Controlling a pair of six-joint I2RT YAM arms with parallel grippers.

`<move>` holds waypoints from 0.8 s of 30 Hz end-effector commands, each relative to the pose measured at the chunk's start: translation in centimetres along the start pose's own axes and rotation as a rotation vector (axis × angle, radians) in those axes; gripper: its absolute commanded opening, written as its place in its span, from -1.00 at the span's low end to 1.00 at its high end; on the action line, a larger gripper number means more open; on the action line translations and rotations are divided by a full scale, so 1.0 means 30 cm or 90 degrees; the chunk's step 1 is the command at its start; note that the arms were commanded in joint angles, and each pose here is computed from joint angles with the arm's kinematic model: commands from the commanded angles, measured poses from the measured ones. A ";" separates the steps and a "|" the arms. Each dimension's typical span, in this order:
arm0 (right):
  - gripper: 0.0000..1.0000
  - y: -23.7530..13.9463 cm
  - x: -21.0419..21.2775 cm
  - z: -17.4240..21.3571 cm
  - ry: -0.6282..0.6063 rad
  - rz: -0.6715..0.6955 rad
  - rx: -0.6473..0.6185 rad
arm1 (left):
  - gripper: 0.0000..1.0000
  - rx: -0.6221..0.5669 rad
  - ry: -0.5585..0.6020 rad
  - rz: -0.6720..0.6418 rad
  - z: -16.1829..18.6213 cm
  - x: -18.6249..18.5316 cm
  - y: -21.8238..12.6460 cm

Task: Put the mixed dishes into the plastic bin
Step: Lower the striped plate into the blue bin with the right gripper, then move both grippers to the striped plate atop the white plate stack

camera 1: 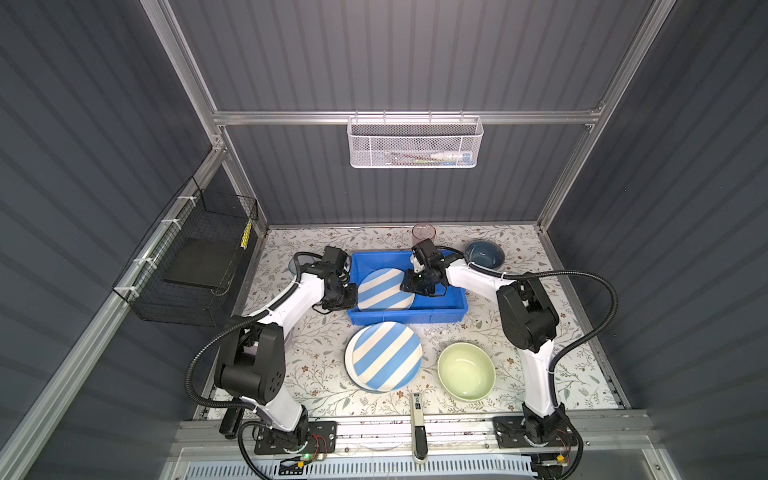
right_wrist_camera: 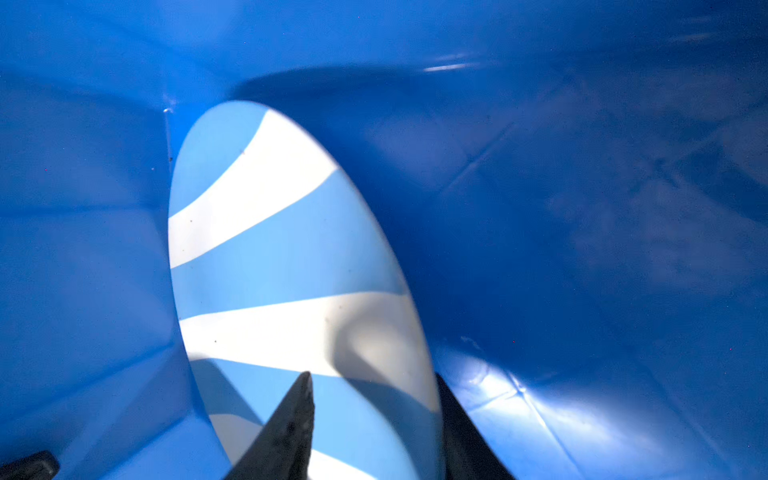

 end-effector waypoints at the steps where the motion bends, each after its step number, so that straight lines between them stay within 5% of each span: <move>1: -0.06 0.025 -0.025 0.015 -0.010 0.031 0.014 | -0.56 -0.004 0.023 0.016 -0.012 -0.022 -0.015; 24: 0.28 -0.042 -0.041 0.016 -0.035 0.079 -0.013 | -0.41 -0.031 0.032 -0.005 -0.024 -0.016 -0.099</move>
Point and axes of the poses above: each gripper's point midway between its finger pads, its own y axis out along the fingers, its own x axis along the line the jaws close on, z = x × y, the point moved 1 cm from there along -y, back along the fingers, and after that the axes turned 3 degrees about -y, right-handed, at the moved point
